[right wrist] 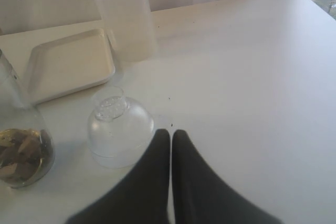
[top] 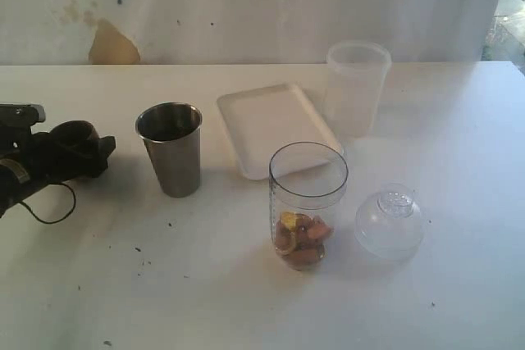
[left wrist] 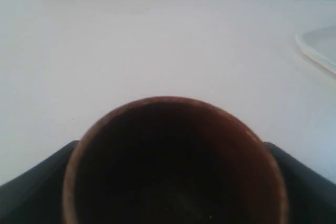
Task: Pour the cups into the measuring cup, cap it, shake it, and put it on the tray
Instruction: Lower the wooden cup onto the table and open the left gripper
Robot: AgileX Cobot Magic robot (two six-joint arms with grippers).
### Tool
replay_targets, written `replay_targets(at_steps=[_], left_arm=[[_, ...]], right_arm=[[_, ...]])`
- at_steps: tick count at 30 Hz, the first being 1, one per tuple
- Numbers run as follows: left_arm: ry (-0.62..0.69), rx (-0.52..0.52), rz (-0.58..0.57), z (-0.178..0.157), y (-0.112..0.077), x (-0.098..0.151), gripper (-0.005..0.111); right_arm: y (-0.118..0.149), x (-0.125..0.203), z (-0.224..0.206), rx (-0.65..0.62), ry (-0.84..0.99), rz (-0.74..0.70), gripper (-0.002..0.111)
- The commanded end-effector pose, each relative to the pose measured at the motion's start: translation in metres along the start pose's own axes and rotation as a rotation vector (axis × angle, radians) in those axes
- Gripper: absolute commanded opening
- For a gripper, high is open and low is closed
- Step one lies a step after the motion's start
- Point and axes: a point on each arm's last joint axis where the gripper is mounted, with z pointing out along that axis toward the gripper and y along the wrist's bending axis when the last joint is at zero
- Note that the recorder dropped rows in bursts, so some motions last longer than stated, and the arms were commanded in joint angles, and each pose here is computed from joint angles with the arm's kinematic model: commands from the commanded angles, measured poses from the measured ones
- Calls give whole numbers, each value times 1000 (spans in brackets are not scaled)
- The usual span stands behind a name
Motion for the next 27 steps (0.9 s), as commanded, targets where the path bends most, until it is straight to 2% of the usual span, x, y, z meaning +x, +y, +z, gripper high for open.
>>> replay_targets(at_steps=[1,12,15,17,18,20,21,27], left_arm=[[-109,24,15,-4,-4,-21,81],[-266,25,55,-27,-13,-79,79],[-268,27,54,-38,-17,-98,60],[-238,12,63,-46,-19,-108,42],[-208,-1,71,-52,-20,-114,29],[-157,-30,88,-61,-21,-120,12],[-120,-60,95,-68,-21,-125,-1],[-3,-176,127,-104,-22,-145,1]], right_arm=[[-1,1,0,4,-2,-15,1],[-1,1,0,4,-2,-15,1],[-1,1,0,4,-2,-15,1],[-1,1,0,4,-2,-15,1],[-1,1,0,4,-2,-15,1],[-1,1,0,4,-2,-15,1],[-1,1,0,4,-2,-15,1],[-1,1,0,4,-2,-15,1]])
